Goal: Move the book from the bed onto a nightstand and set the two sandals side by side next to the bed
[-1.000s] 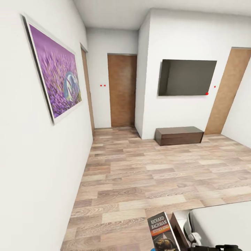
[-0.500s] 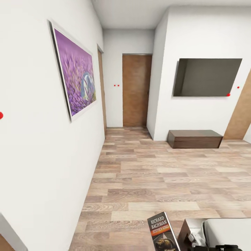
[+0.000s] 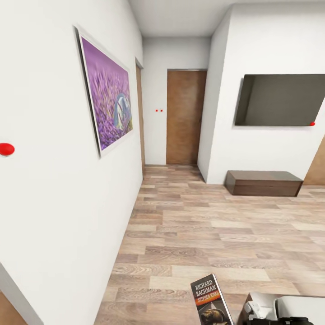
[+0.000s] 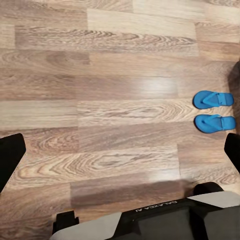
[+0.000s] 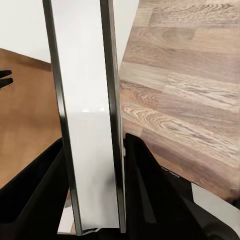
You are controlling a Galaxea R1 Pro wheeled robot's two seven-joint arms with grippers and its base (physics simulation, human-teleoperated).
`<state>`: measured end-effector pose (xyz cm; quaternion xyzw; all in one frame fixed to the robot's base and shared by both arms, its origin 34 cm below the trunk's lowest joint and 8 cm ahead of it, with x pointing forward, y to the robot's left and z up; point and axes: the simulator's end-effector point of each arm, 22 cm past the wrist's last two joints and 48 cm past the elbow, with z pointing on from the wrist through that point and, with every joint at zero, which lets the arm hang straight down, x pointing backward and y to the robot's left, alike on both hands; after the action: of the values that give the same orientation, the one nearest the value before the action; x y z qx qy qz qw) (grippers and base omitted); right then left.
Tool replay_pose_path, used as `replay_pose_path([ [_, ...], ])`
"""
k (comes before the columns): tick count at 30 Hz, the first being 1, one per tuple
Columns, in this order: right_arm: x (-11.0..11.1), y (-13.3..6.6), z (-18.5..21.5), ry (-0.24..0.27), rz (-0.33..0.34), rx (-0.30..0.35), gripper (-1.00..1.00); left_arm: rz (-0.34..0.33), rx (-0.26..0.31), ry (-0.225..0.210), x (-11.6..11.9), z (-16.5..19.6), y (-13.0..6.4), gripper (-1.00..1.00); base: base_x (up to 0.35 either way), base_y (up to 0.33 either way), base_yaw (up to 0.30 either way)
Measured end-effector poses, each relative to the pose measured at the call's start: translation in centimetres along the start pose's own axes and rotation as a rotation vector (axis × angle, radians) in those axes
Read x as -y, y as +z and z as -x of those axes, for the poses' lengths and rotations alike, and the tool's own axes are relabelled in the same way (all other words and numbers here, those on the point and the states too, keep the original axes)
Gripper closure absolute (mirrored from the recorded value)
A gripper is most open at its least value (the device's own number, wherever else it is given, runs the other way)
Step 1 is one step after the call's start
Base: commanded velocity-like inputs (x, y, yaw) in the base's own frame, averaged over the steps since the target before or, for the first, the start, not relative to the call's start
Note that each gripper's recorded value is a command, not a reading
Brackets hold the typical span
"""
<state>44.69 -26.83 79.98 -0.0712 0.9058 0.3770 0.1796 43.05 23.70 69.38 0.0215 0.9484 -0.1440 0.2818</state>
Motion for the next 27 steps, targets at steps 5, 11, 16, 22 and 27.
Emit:
replay_pose_path([
  [5,0.00,0.00,0.00,0.000,0.000,0.000,1.00,0.000,0.000,0.000,0.00,0.00,0.00,-1.00,0.309,0.016,0.001],
  [11,0.02,0.01,-0.02,0.000,-0.001,-0.001,1.00,0.000,0.000,0.000,-0.01,0.01,0.00,-1.00,0.286,0.120,0.000],
  [16,0.03,0.02,0.04,0.000,0.000,0.000,1.00,0.000,0.000,0.000,-0.01,0.00,0.03,-1.00,0.126,0.065,0.000],
  [22,0.02,0.02,0.04,0.001,0.000,0.000,1.00,0.001,0.000,0.000,-0.03,0.00,0.03,-1.00,0.018,0.005,0.000],
  [27,0.00,0.00,0.01,0.000,0.000,0.000,1.00,0.001,0.001,0.000,-0.03,0.01,0.00,-1.00,0.224,0.000,0.000],
])
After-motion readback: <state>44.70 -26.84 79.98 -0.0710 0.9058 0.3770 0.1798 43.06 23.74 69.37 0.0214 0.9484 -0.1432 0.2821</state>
